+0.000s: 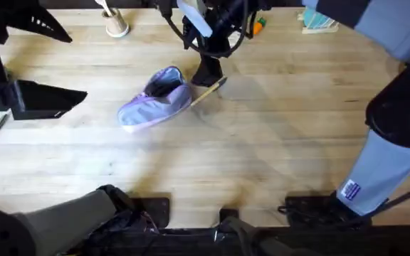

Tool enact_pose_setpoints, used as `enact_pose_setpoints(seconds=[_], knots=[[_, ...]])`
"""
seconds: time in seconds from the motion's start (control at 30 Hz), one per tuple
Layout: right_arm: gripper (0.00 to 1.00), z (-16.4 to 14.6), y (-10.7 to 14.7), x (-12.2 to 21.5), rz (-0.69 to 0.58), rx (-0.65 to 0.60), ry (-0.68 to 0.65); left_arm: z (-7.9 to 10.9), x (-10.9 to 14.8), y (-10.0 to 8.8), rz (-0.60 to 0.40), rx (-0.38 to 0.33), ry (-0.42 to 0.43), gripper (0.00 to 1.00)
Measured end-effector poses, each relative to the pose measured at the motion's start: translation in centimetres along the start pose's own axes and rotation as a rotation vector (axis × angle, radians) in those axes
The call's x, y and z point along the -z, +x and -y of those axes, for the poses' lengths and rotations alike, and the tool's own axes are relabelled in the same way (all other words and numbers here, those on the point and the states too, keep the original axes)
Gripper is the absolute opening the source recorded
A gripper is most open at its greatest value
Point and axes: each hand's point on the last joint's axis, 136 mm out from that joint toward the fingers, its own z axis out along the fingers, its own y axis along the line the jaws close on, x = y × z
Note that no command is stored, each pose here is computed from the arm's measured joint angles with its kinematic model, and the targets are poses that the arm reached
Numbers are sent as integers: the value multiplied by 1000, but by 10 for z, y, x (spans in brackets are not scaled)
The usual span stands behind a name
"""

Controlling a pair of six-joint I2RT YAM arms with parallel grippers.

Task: Unzip the bag, pick up the pens from the table one at a time and place them inside, then zip the bag closed.

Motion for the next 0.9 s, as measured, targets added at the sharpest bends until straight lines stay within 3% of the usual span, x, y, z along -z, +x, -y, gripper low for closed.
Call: enact_pose_setpoints(seconds=[0.3, 0.57, 0.9], knots=[[996, -24, 39, -14, -73, 156, -83, 0, 0, 0, 0, 0, 0, 993], [996, -33, 86, -30, -102, 174, -108, 0, 0, 0, 0, 0, 0, 993], [996, -28, 96, -34, -140, 203, -84, 0, 0, 0, 0, 0, 0, 994]])
